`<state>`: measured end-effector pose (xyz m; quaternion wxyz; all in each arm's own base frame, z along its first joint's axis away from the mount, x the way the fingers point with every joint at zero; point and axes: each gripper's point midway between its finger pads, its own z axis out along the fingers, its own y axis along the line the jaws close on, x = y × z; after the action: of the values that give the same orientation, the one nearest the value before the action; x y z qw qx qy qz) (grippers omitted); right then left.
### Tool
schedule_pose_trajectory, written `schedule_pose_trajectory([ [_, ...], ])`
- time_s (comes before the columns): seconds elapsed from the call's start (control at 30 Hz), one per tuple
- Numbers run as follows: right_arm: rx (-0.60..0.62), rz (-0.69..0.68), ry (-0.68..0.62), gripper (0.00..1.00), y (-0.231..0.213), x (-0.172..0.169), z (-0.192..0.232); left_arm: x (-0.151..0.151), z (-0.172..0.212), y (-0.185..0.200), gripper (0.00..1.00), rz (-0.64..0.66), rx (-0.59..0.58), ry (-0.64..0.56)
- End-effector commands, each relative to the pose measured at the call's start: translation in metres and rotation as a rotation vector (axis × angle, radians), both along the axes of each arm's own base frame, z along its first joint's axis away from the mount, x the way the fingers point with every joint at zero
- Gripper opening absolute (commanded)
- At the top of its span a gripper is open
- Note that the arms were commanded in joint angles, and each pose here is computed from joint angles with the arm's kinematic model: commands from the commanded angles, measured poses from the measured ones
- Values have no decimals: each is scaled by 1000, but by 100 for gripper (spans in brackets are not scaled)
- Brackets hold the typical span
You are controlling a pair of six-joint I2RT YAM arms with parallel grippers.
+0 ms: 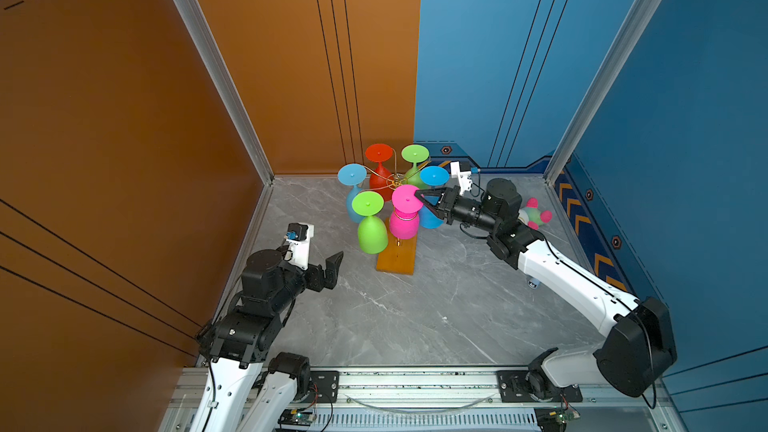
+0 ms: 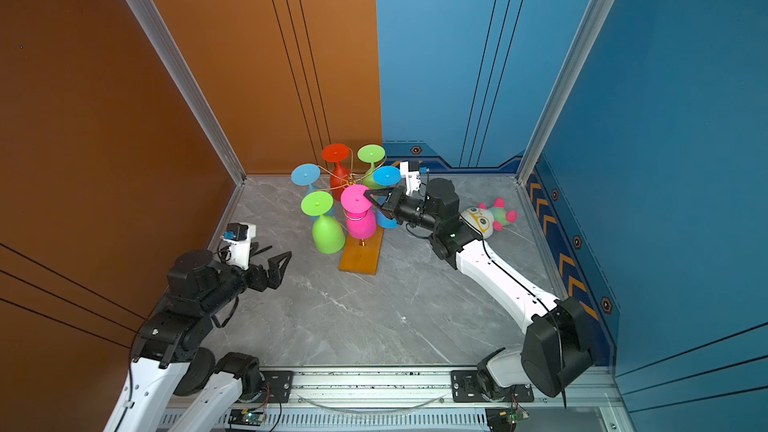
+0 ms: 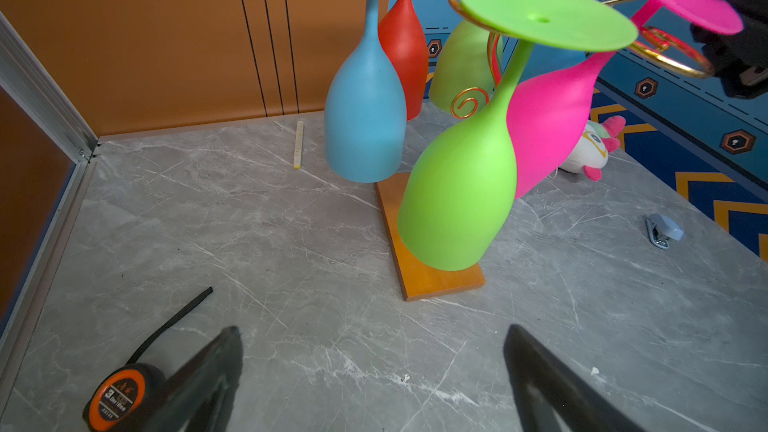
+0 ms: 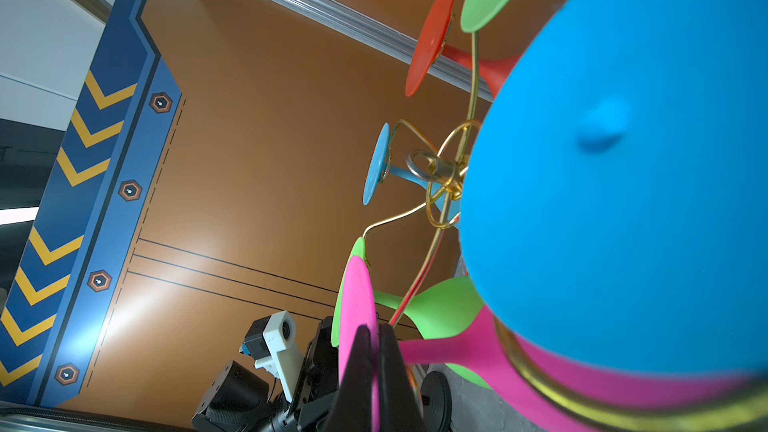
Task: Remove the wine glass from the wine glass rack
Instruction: 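Lift the magenta glass off its rack hook with the right gripper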
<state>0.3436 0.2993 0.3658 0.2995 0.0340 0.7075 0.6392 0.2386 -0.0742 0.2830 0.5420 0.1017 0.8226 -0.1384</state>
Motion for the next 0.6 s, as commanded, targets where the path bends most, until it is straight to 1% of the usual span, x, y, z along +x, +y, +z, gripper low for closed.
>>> schedule_pose_trajectory([
  [0.0, 52, -53, -88, 0, -15, -3, 29, 0, -2, -1, 98, -9, -10, -3],
  [0.47, 55, -61, -86, 0, -30, -17, 29, -1, -1, -2, 98, -17, -12, -9],
  [0.57, 47, -61, -88, 0, -33, -22, 28, -4, 2, -5, 98, -27, -32, -13],
])
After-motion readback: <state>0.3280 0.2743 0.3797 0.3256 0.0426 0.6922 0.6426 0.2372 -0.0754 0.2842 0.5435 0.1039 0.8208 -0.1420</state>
